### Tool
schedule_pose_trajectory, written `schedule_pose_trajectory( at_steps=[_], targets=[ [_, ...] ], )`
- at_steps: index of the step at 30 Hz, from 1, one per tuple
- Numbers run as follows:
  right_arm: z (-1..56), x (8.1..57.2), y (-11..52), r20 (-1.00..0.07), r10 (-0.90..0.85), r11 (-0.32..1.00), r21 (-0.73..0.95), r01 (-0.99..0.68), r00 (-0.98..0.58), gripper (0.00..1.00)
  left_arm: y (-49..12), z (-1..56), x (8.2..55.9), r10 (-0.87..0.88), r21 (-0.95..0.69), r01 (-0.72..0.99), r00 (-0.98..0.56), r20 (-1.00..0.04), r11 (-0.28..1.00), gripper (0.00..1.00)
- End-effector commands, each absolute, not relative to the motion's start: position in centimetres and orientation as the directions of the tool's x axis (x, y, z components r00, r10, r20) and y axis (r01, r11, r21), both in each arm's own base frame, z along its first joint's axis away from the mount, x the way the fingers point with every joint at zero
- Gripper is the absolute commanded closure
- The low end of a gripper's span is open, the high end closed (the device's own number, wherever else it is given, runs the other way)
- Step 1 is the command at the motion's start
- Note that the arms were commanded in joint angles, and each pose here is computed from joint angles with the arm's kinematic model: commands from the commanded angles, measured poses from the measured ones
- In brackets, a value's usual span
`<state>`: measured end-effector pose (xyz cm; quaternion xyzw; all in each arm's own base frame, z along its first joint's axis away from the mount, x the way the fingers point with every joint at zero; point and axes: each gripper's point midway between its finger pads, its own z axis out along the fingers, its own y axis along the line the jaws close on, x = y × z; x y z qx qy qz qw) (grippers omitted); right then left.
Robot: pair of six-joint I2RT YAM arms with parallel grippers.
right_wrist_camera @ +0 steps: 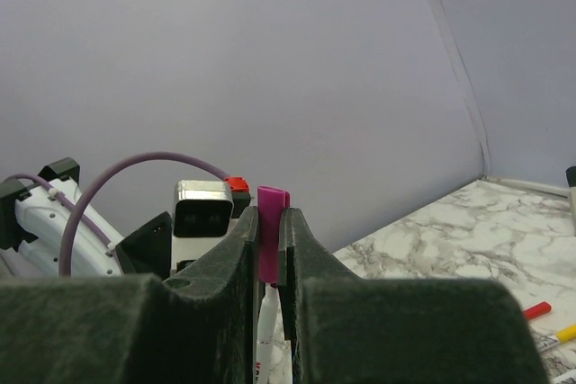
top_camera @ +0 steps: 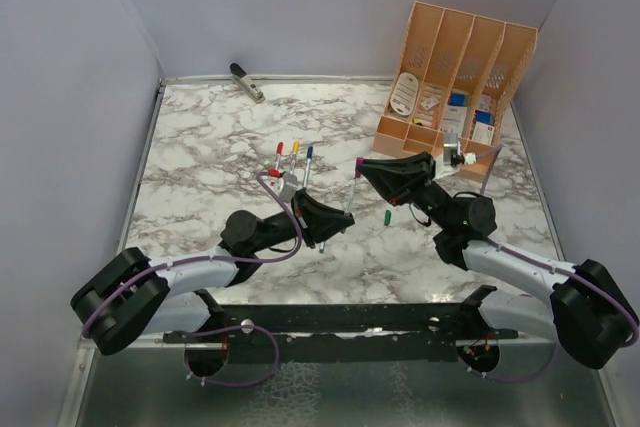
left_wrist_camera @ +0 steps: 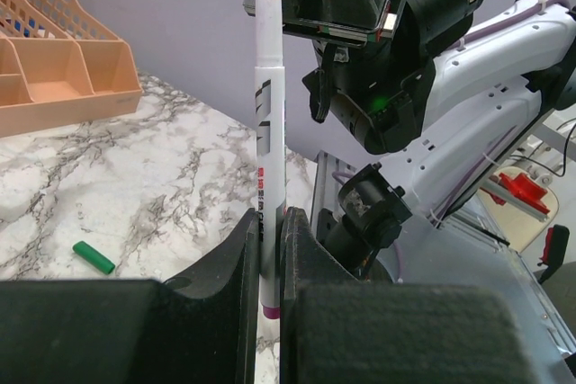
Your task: Insert the pens into the pen caps
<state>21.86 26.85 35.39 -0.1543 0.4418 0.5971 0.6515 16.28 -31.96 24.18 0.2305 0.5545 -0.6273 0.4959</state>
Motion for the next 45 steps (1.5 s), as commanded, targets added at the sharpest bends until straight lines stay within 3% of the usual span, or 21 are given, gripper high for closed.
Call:
schedule_pose_trajectory(
  at_steps=[1,45],
  targets=[
    [35.2,21.2,27.1,-0.758,0.641,0.206,0.319,-0.925,-0.119,0.99,-32.3,26.1,16.1,-0.399,-0.420,0.905,-0.360,-0.843,0.072,1.00],
    [36.3,21.8,26.9,-0.740,0.669,0.232,0.296,-0.926,-0.069,0.99,-32.1,26.0,15.7,-0.394,-0.414,0.908,-0.359,-0.846,0.062,1.00]
  ],
)
